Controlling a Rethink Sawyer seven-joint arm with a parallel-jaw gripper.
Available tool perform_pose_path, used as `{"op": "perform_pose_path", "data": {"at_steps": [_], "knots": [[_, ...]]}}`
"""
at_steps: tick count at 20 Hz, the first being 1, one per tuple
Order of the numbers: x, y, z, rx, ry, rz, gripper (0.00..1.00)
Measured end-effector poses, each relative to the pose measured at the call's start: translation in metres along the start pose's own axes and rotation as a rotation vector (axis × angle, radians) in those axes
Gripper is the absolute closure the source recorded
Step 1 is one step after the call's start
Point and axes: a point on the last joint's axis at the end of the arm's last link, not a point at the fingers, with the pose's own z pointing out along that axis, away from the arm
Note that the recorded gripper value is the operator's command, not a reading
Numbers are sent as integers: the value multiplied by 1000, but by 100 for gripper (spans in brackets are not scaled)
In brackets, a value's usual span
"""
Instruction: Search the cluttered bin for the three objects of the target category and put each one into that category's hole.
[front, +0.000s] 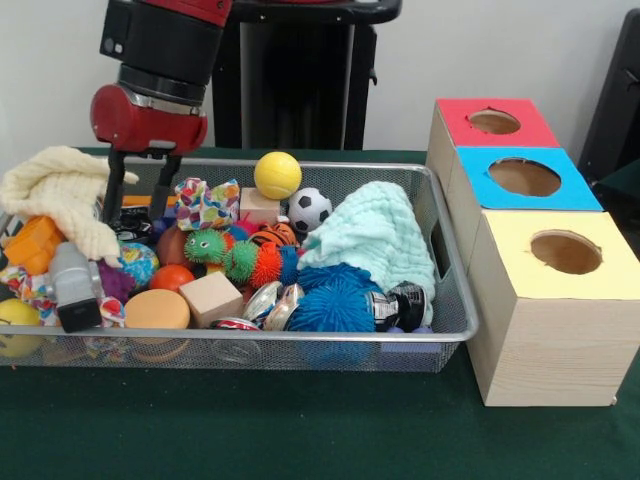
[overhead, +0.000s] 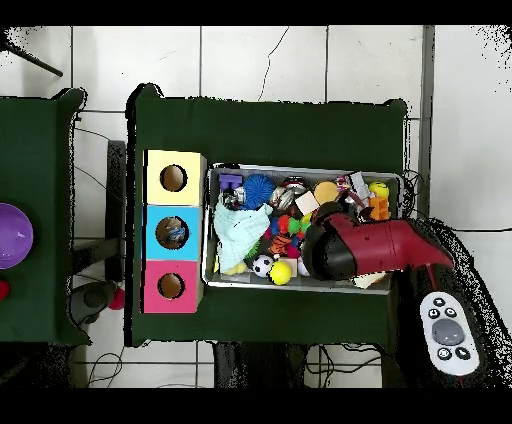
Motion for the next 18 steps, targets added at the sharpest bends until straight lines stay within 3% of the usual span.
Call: {"op": "perform_pose_path", "data": {"at_steps": [10, 18], "knots": [[15, -10, 6, 59, 39, -103, 0], [20, -19, 13, 93, 48, -146, 0]]}}
